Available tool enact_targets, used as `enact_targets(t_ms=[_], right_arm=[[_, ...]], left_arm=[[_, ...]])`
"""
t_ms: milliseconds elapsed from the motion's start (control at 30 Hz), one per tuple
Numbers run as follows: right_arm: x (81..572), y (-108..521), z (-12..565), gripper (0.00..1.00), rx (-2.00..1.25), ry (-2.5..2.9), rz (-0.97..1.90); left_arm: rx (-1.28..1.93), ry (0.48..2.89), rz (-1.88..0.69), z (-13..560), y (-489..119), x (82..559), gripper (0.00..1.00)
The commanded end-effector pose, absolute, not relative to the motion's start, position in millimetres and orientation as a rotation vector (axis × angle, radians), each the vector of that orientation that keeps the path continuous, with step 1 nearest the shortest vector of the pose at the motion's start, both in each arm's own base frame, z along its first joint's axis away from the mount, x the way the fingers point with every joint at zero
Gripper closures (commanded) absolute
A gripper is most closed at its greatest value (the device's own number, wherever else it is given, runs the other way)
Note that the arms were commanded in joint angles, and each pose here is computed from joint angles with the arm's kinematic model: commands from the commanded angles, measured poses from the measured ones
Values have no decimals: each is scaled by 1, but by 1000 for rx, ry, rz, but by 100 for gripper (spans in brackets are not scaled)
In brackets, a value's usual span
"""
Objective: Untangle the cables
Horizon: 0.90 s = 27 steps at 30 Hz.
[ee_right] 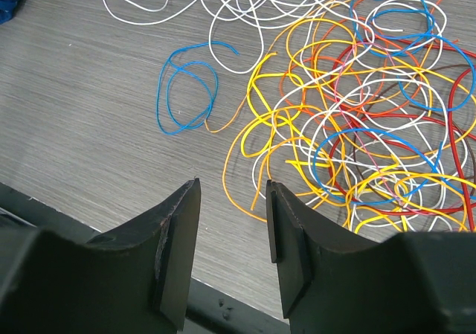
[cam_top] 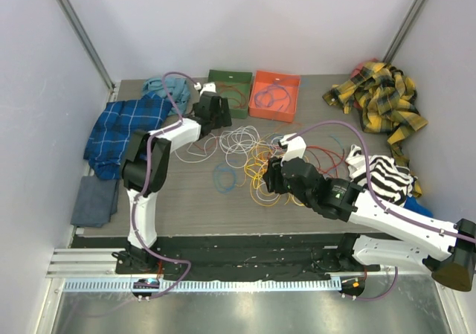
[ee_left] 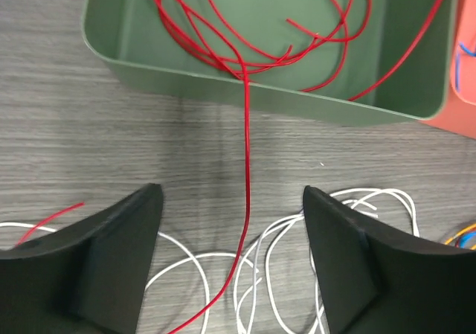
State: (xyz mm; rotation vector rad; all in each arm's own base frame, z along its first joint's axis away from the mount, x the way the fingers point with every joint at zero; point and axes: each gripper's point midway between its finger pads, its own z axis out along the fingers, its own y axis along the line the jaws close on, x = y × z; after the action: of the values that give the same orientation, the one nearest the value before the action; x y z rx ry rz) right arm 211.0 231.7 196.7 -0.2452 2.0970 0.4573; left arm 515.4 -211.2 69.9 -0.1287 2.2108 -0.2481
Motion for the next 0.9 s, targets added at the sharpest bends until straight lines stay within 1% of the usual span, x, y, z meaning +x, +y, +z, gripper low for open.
enact_targets(t_ms=[0,33,100,133,200,233,267,300,333,367,400,533,567,633,667,733,767,800,833,867], right_arm=[[218,234,204,52,-218,2063,460],[218,233,205,52,-218,2062,459],[219,232,204,52,-218,2060,448],[219,232,205,52,-220,2059,447],[220,232,203,53,-220,2061,442],[219,232,204,53,-220,2061,446],[219,232,205,53,-221,2059,446],[219,233,205,53,-221,2059,449],[219,232,205,53,-218,2059,451],[219,233,205,53,-220,2057,455],[219,233,206,53,-214,2056,459],[217,234,209,54,-205,2050,485],[217,232,210,54,-200,2049,485],[216,231,211,54,-192,2047,487],[215,230,212,54,-188,2046,490],[215,229,211,54,-189,2046,487],[215,229,211,54,-191,2047,483],[215,229,211,54,-194,2046,483],[216,228,211,54,-192,2045,479],[216,229,212,54,-196,2044,476]], left_arm=[[-148,2221,-270,61,-217,523,26],[-146,2234,-275,57,-217,521,34],[-143,2252,-276,51,-217,518,44],[-143,2252,-280,53,-217,516,53],[-137,2261,-284,52,-215,509,62],[-132,2239,-296,66,-216,508,70],[-132,2223,-295,73,-213,508,74],[-124,2220,-286,74,-211,504,81],[-121,2183,-291,92,-210,505,86],[-119,2170,-281,96,-208,505,90],[-108,2154,-271,106,-206,508,100],[-104,2070,-255,154,-204,520,100],[-107,2018,-270,181,-205,524,100],[-111,1955,-276,210,-204,529,100],[-117,1898,-297,238,-206,533,100],[-117,1847,-311,264,-208,537,100],[-122,1790,-334,292,-210,542,100],[-120,1780,-342,298,-213,546,100],[-123,1732,-361,323,-215,550,100],[-124,1719,-367,330,-216,554,100]])
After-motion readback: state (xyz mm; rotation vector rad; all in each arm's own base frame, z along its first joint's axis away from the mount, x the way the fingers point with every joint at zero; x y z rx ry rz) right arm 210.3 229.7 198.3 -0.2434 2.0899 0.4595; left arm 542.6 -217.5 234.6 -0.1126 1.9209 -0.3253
